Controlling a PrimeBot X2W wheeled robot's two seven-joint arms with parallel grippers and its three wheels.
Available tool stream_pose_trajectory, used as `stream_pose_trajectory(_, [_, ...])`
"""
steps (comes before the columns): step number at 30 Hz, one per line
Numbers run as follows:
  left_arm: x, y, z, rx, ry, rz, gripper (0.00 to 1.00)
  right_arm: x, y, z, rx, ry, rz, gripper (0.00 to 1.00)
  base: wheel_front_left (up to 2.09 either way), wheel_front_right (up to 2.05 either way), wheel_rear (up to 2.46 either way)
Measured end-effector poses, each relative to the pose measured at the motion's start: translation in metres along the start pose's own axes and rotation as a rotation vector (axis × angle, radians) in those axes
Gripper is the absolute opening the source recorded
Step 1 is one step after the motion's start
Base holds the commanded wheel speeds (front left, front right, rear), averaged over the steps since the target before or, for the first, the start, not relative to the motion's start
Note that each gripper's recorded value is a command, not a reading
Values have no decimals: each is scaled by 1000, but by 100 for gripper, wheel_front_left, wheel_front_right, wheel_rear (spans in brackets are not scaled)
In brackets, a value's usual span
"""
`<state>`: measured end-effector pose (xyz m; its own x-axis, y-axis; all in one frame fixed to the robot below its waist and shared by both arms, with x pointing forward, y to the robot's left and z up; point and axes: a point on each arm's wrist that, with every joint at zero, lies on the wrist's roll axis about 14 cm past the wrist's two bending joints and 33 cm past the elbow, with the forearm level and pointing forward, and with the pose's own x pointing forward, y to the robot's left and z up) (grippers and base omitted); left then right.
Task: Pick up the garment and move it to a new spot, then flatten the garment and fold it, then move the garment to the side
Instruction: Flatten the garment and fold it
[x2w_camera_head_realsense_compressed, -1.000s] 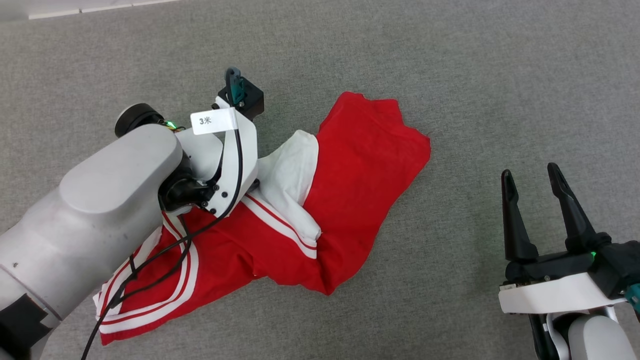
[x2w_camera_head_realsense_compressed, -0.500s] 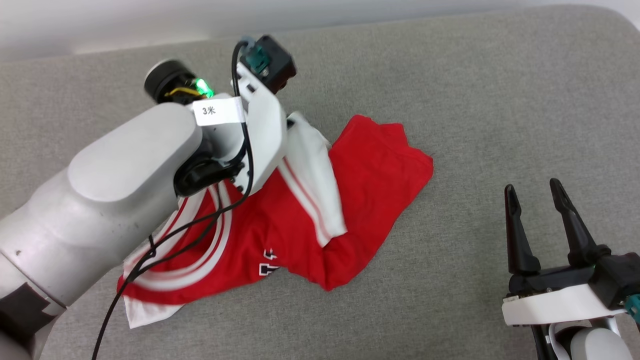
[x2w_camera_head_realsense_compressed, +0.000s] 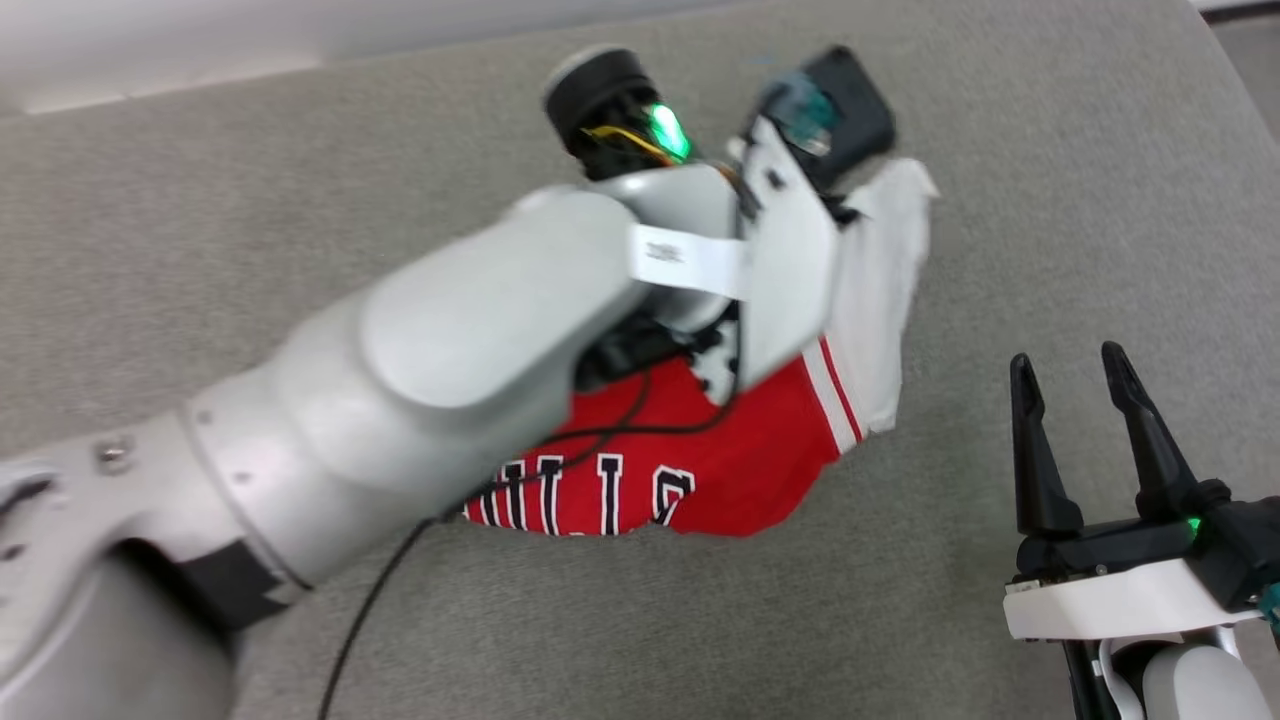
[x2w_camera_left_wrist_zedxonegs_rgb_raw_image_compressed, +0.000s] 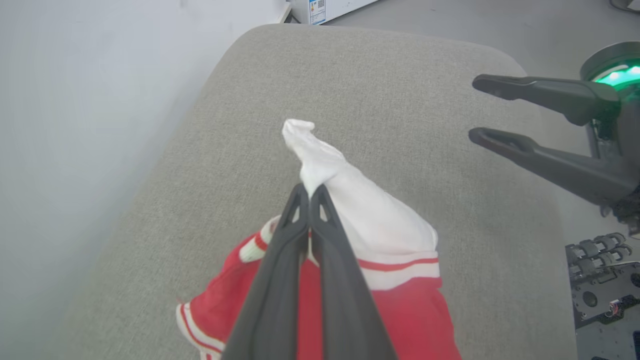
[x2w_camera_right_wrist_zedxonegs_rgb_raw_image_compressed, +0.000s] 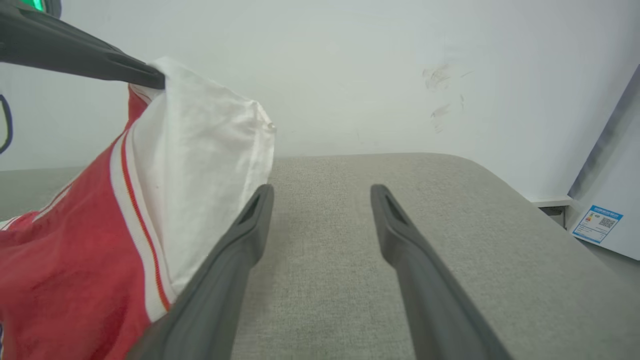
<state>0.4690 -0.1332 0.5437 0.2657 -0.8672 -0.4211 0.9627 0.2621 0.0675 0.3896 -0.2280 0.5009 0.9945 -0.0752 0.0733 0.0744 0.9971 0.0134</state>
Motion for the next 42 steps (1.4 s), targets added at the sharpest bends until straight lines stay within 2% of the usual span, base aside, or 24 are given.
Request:
stream_pose_trajectory(3, [25, -14, -15, -17, 39, -51, 0, -1, -8, -7, -4, 23, -26, 100, 0, 0, 0])
stream_pose_trajectory(6, [44, -23, -49, -68, 111, -80, 0, 2, -13, -11, -6, 34, -39, 100, 0, 0, 0])
stream_pose_trajectory(7, [55, -29, -96, -88, 224, -85, 0, 5, -16, -15, -6, 43, -48, 100, 0, 0, 0])
stream_pose_trajectory(10, [60, -45, -140, -120, 323, -110, 0, 6, -19, -20, -8, 57, -56, 100, 0, 0, 0])
stream_pose_trajectory(15, [64, -51, -150, -117, 328, -113, 0, 8, -22, -21, -12, 60, -65, 100, 0, 0, 0])
stream_pose_trajectory(16, [63, -50, -149, -119, 316, -107, 45, 7, -23, -21, -12, 58, -67, 100, 0, 0, 0])
stream_pose_trajectory(17, [63, -50, -146, -118, 298, -102, 100, 7, -22, -20, -12, 56, -66, 100, 0, 0, 0])
stream_pose_trajectory(22, [58, -38, -99, -106, 102, -48, 100, 4, -21, -9, -8, 27, -61, 100, 0, 0, 0])
stream_pose_trajectory(26, [39, -10, -45, -98, -80, 35, 100, -1, -15, -3, -5, 11, -45, 100, 0, 0, 0])
stream_pose_trajectory(30, [2, 29, -20, -75, -158, 150, 100, -3, -8, 0, 3, 0, -24, 100, 0, 0, 0])
stream_pose_trajectory(35, [-61, 81, -24, -78, -140, 332, 100, -2, 5, 5, 12, -18, 15, 100, 0, 0, 0])
stream_pose_trajectory(38, [-102, 111, -38, -80, -74, 450, 100, -2, 14, 6, 19, -22, 40, 100, 0, 0, 0])
stream_pose_trajectory(42, [-148, 133, -69, -157, 71, 546, 100, 1, 21, 9, 25, -33, 63, 100, 0, 0, 0])
